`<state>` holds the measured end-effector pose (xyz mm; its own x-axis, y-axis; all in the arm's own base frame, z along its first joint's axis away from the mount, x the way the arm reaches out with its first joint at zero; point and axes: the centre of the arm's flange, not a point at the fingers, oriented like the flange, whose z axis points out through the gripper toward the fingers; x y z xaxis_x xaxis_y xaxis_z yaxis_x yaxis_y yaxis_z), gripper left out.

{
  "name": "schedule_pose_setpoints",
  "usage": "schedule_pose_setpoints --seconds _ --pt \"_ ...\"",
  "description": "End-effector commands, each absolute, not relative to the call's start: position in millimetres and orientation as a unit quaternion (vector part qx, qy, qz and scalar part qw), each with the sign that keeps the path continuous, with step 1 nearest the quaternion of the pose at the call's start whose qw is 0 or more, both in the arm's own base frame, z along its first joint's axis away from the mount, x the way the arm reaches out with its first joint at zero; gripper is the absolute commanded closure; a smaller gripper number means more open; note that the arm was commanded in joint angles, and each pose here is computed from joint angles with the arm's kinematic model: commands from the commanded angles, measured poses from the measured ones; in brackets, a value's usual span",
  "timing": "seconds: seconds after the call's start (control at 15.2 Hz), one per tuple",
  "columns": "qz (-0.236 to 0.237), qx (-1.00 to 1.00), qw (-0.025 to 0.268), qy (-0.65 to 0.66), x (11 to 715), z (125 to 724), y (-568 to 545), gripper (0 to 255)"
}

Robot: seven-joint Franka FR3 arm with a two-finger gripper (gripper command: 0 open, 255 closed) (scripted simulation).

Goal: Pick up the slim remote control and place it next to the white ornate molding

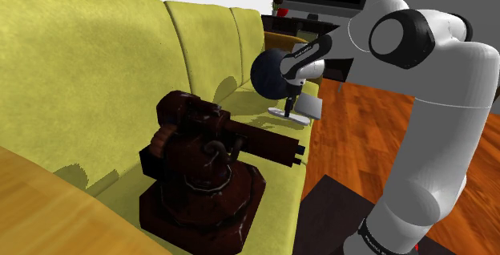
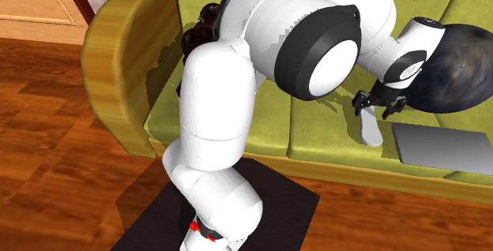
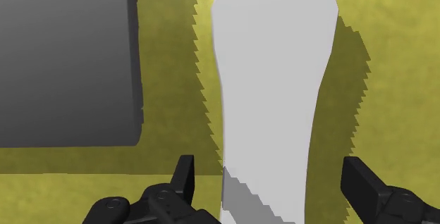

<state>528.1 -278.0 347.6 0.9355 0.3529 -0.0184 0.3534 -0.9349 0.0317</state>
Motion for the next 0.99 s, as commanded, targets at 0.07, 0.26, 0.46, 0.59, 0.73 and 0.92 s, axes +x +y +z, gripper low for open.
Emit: schedule_pose_setpoints --seconds 0.07,0.26,0.46,0.59,0.73,0.92 --pt "-0.006 0.984 0.017 0.18 528.1 347.6 -278.0 0" --pt "-0.006 0.984 0.017 0.18 528.3 374.0 -277.1 0" --pt "-0.006 0.984 0.017 0.18 528.5 397.6 -276.2 0" --pt "-0.006 0.984 0.017 0.18 528.5 397.6 -276.2 0" --pt "-0.006 0.984 0.017 0.18 528.5 397.6 -276.2 0" --pt "-0.006 0.984 0.017 0.18 528.5 397.6 -276.3 0"
